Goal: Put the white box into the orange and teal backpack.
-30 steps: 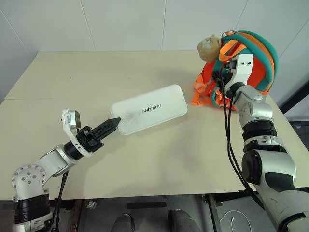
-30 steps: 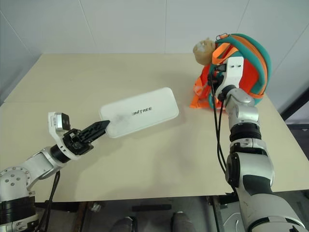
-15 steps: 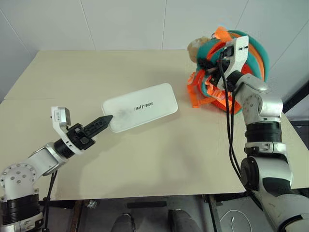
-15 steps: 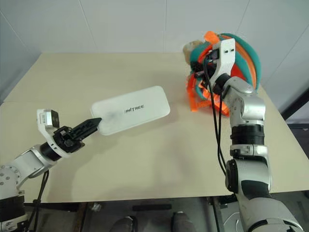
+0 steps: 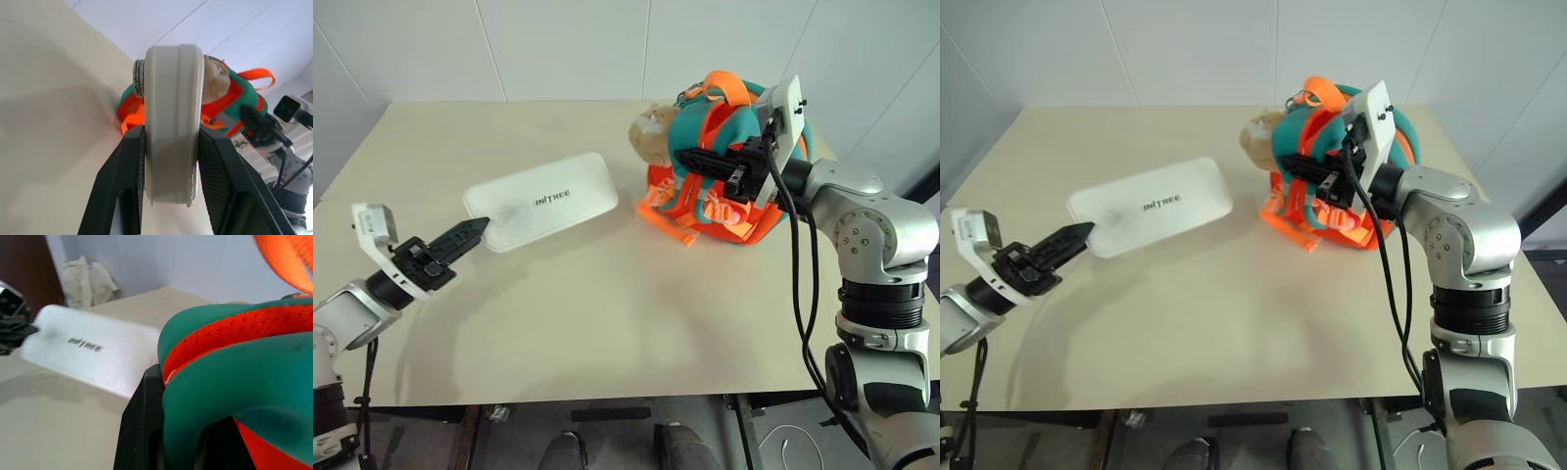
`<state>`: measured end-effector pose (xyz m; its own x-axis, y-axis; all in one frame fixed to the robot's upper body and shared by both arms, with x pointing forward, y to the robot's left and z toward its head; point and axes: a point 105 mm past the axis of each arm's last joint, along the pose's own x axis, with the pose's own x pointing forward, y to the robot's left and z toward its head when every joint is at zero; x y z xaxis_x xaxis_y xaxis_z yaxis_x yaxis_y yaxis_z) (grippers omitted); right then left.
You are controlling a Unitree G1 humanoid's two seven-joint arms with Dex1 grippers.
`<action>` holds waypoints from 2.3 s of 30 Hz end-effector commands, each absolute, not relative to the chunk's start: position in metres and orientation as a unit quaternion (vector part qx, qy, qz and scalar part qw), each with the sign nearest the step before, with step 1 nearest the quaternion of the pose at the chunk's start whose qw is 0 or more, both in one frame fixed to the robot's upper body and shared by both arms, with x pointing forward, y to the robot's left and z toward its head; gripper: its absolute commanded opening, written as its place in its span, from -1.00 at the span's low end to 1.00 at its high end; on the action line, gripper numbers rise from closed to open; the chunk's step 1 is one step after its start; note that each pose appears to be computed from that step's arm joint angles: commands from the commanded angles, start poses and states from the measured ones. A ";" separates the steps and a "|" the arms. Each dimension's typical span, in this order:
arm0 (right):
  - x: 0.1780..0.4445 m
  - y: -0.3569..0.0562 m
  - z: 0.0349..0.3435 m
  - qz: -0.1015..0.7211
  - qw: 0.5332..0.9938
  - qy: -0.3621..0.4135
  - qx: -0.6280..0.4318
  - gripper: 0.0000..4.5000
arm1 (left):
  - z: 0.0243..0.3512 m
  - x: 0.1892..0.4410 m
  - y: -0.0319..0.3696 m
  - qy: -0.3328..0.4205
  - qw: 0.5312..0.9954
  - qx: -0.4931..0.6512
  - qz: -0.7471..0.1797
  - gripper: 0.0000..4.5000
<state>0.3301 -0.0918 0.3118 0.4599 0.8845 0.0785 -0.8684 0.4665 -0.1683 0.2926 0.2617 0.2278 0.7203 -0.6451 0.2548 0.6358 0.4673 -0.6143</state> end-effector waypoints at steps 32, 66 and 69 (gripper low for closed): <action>0.221 -0.088 0.266 0.728 0.676 -0.027 -0.114 -1.00 | 0.262 0.283 0.294 -0.035 0.867 -0.282 -0.409 -0.45; 0.252 -0.079 0.264 0.713 0.694 -0.025 -0.098 -1.00 | 0.300 0.240 0.274 -0.056 0.842 -0.081 -0.531 -0.45; 0.253 -0.079 0.264 0.710 0.696 -0.025 -0.099 -1.00 | 0.302 0.240 0.270 -0.051 0.836 -0.068 -0.541 -0.45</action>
